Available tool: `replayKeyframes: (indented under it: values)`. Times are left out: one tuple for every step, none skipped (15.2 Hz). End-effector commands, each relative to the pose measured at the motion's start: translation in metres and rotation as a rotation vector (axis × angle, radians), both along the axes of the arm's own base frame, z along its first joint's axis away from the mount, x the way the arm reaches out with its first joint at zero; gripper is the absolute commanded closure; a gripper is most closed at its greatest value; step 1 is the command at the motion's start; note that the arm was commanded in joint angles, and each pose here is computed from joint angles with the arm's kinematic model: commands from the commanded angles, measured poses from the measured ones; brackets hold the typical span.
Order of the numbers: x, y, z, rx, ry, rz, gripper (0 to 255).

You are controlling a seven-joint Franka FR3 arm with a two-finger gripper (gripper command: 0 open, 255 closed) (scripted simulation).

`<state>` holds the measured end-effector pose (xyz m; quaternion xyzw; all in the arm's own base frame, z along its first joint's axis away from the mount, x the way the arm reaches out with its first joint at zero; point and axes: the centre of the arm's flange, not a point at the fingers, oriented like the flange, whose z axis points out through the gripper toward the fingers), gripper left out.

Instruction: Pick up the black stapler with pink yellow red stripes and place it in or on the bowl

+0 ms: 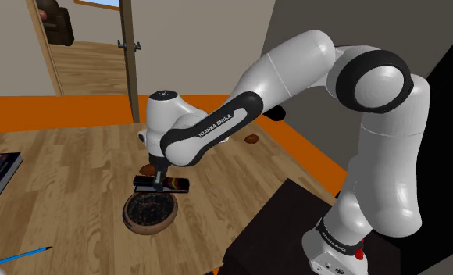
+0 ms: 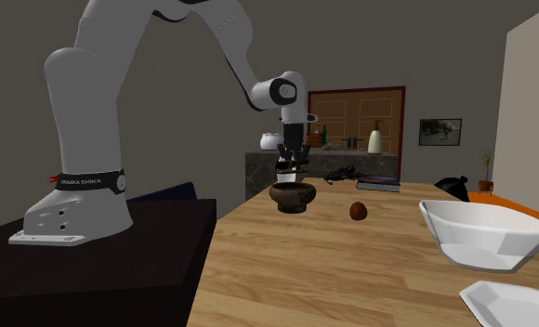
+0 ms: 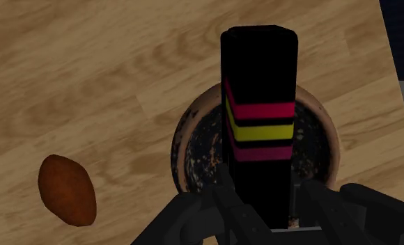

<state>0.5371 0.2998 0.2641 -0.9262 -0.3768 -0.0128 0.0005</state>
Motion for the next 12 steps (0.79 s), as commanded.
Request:
replayKeyframes:
  values:
    - [0.003, 0.037, -0.003, 0.0, 0.0, -0.002, 255]
    - [0.003, 0.037, -0.008, 0.0, 0.0, -0.002, 255]
    - [0.003, 0.037, -0.013, 0.0, 0.0, -0.002, 255]
    - [0.003, 0.037, -0.019, 0.0, 0.0, -0.002, 255]
    - [0.003, 0.037, -0.024, 0.0, 0.0, -0.002, 255]
    - [0.003, 0.037, -0.029, 0.0, 0.0, -0.002, 255]
    - [0.003, 0.037, -0.034, 0.0, 0.0, -0.002, 255]
    - [0.003, 0.037, -0.04, 0.0, 0.0, -0.002, 255]
    - [0.003, 0.037, -0.045, 0.0, 0.0, -0.002, 255]
    - [0.003, 0.037, -0.05, 0.0, 0.0, -0.002, 255]
    - [0.003, 0.037, -0.056, 0.0, 0.0, -0.002, 255]
    - [0.003, 0.037, -0.061, 0.0, 0.0, -0.002, 255]
